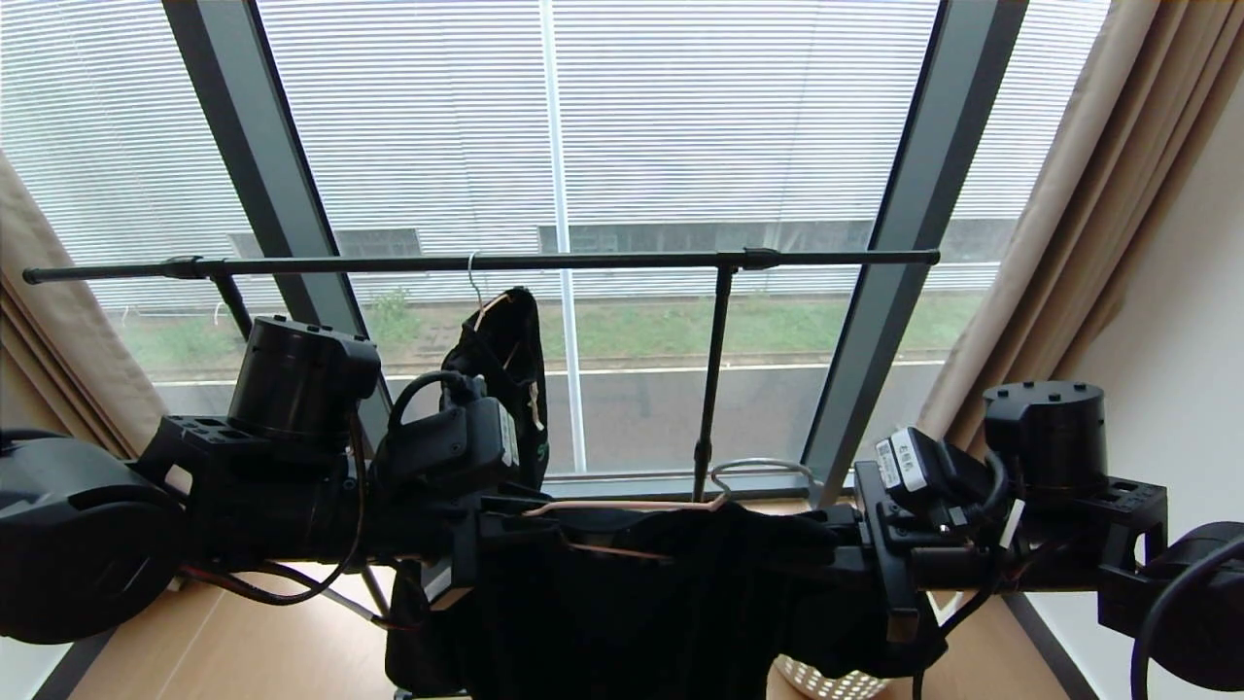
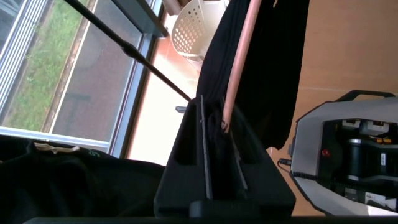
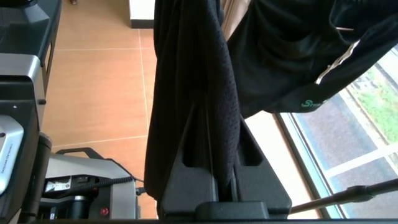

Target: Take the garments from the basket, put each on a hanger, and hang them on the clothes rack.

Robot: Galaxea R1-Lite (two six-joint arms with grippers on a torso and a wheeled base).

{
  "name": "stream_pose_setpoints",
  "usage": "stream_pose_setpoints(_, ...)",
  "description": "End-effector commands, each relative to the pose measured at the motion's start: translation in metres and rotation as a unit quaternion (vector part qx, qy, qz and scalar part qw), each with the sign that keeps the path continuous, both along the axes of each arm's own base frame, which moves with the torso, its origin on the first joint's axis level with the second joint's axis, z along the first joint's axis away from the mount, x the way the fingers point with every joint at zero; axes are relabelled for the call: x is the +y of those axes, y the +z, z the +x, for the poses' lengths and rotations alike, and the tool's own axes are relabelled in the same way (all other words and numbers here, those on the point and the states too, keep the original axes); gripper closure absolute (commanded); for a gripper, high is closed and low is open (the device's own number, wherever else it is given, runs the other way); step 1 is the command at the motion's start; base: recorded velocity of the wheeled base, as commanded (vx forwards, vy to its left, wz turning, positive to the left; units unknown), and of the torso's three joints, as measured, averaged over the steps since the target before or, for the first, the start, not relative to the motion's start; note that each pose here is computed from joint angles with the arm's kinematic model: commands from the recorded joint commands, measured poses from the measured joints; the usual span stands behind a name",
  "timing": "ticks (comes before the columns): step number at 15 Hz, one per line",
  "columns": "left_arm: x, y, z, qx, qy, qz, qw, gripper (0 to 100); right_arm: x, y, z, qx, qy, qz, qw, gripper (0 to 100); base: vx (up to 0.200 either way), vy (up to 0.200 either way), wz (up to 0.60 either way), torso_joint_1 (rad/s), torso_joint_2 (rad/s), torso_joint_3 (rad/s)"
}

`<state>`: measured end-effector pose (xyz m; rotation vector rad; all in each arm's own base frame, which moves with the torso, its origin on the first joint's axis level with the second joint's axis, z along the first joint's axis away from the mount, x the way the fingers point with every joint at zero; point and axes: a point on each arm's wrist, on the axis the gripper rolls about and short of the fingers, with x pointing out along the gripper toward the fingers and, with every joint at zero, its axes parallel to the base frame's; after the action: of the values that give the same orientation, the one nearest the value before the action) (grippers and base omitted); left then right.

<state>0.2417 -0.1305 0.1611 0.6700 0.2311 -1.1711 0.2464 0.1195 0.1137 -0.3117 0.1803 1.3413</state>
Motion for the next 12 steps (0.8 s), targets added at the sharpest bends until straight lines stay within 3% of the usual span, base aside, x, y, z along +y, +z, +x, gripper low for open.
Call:
stream_pose_setpoints(1, 0.001, 0.001, 0.000, 0.000, 0.002, -0.001, 1.0000, 100, -0.002, -0.002, 0.001, -0.001, -0.003, -0.002, 1.0000, 0, 0.000, 0.000, 0.00, 0.000, 0.00, 0.000)
stream_pose_setpoints(8, 0.008, -0.001, -0.011, 0.017, 0.014, -0.006, 0.9997, 100, -0.021, 0.001, 0.011, -0.019, -0.011, 0.009, 0.9997, 0, 0.000, 0.000, 0.00, 0.000, 0.00, 0.000)
stream_pose_setpoints(12, 0.015, 0.002, -0.021, 0.048, 0.014, -0.035, 0.9981, 100, -0.028, 0.000, 0.020, -0.019, -0.028, 0.009, 0.9994, 0, 0.000, 0.000, 0.00, 0.000, 0.00, 0.000)
